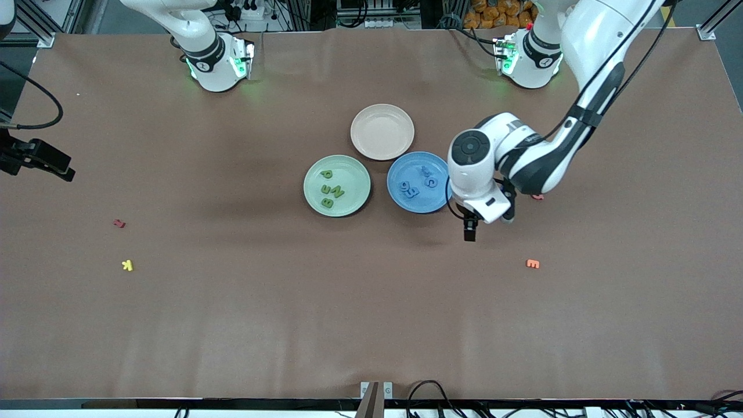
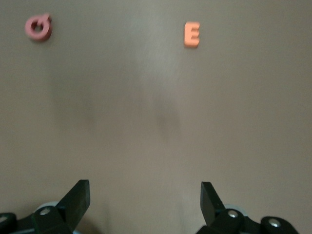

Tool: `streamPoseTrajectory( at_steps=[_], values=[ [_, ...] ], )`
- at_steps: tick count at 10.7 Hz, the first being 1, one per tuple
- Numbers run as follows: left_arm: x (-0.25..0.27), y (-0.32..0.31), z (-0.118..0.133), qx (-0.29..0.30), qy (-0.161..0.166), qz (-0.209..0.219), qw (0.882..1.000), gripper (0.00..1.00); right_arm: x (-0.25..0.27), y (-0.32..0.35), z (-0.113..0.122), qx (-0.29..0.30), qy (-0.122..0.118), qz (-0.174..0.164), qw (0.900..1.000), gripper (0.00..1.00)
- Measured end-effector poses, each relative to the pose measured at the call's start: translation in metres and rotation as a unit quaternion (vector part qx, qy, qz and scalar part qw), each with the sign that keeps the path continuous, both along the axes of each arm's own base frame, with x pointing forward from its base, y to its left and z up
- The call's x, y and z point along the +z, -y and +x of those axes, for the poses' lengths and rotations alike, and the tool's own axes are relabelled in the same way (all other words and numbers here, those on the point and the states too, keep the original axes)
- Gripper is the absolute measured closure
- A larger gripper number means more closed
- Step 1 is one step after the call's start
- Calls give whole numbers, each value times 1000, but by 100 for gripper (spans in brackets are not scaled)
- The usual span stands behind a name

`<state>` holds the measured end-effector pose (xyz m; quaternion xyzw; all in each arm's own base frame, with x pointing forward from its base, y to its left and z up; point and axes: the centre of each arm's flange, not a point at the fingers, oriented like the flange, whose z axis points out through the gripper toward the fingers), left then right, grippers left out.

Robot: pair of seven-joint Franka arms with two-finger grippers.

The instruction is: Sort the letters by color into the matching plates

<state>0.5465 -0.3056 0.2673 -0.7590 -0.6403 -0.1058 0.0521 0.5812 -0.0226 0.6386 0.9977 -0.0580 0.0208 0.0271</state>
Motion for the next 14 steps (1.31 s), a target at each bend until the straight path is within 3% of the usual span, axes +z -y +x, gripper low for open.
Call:
streamPoseTrajectory(
  at_steps=[8, 14],
  values=[
    [-4, -105, 49, -105, -44, 27, 993, 0, 0, -1, 0, 1, -1, 1, 1000, 0],
    [35, -153, 84, -249, -57, 46, 966, 0, -2, -3, 1, 2, -3, 2, 1000, 0]
  ],
)
